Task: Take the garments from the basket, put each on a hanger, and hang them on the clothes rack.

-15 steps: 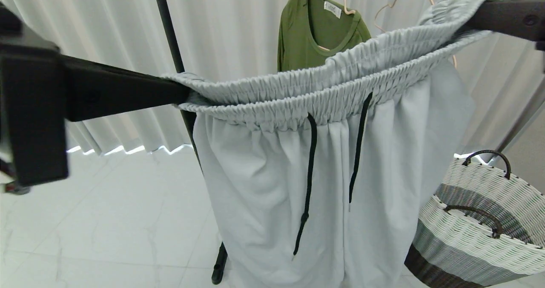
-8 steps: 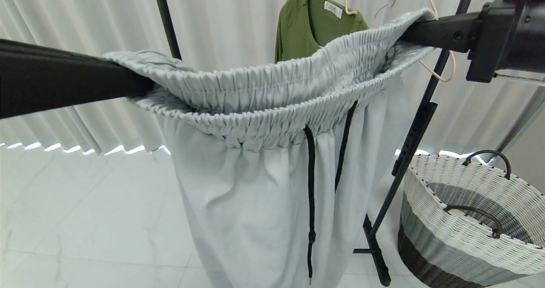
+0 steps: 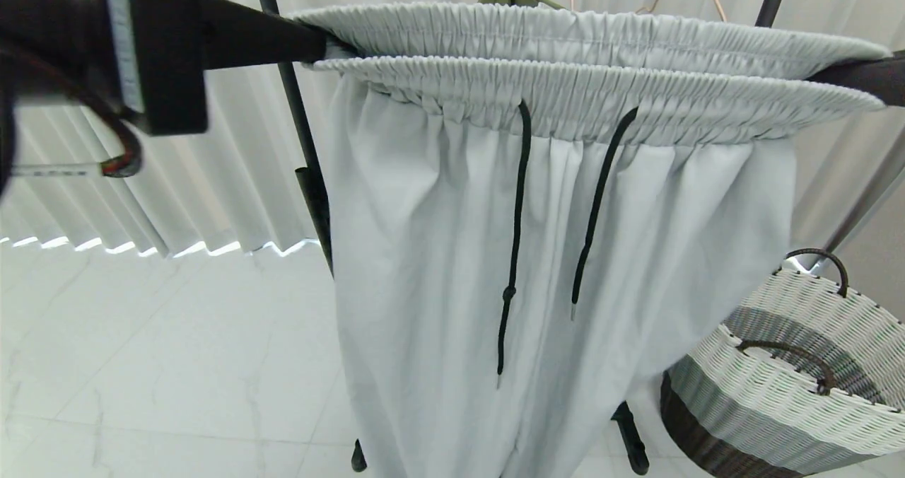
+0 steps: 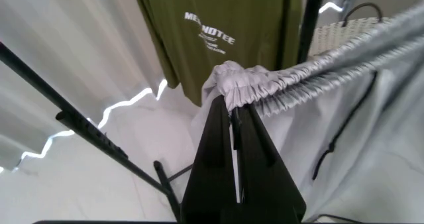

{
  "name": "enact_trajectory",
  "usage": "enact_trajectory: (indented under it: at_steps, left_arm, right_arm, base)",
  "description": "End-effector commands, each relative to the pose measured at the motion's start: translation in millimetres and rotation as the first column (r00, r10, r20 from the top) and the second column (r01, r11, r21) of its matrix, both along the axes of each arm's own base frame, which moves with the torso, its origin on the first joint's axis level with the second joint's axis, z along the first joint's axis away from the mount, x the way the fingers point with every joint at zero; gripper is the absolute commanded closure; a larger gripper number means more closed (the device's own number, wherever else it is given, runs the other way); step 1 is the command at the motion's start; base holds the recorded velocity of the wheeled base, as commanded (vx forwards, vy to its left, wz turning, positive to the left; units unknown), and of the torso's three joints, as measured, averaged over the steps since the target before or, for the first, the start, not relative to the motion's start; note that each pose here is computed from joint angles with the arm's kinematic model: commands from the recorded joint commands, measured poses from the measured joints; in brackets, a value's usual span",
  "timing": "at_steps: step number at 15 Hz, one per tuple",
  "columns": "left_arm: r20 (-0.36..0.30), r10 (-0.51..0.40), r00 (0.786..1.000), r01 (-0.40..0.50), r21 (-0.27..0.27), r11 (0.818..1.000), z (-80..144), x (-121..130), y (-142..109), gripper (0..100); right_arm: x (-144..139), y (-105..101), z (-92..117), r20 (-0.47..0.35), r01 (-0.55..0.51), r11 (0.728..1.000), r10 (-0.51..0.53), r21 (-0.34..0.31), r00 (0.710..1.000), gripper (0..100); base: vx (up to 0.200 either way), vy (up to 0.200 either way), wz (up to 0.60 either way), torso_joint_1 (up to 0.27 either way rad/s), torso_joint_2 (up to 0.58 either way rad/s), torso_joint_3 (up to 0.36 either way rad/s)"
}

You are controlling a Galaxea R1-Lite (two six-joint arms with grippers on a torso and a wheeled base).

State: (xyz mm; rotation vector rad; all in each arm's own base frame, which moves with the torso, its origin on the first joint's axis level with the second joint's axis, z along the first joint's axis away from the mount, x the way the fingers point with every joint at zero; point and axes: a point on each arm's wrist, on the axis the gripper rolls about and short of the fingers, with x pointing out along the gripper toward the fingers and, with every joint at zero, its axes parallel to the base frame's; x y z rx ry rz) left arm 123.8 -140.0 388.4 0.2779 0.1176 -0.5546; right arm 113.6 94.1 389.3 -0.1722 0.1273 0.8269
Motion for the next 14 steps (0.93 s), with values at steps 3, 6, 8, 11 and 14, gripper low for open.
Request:
enact_trajectory:
  at_steps: [3,6,8,11,14]
  left_arm:
    - [-0.03,0.035,0.999,-0.034,0.044,0.998,-12.4,24.0,-17.6,100]
    - [-0.027,0.006,1.0,-0.005,0.032,0.999,-10.0,20.9,-16.4,100]
    - [-0.027,-0.011,1.0,0.011,0.027,1.0,-8.9,20.2,-16.1,100]
    - [-0.026,-0.01,1.0,0.011,0.025,1.0,-8.5,20.1,-16.0,100]
    - [-0.029,-0.008,1.0,0.009,0.023,1.0,-8.9,20.4,-15.9,100]
  right_arm:
    - [-25.1,-17.5,3.4,0.012,-0.044,0.999,0.043,0.017,0.999,100]
    - [-23.2,-16.0,3.0,0.01,-0.044,0.999,0.043,0.015,0.999,100]
    - [-21.2,-14.6,2.3,0.005,-0.04,0.999,0.04,0.011,0.999,100]
    - [-20.9,-14.4,1.6,0.003,-0.039,0.999,0.039,0.009,0.999,100]
    - [-20.7,-14.3,-0.4,-0.005,-0.037,0.999,0.037,0.003,0.999,0]
  base:
    - [0.0,0.0,0.0,0.0,0.0,0.0]
    - [0.0,0.0,0.0,0.0,0.0,0.0]
    - [0.0,0.0,0.0,0.0,0.0,0.0]
    - [0.0,0.0,0.0,0.0,0.0,0.0]
    - [0.0,0.0,0.0,0.0,0.0,0.0]
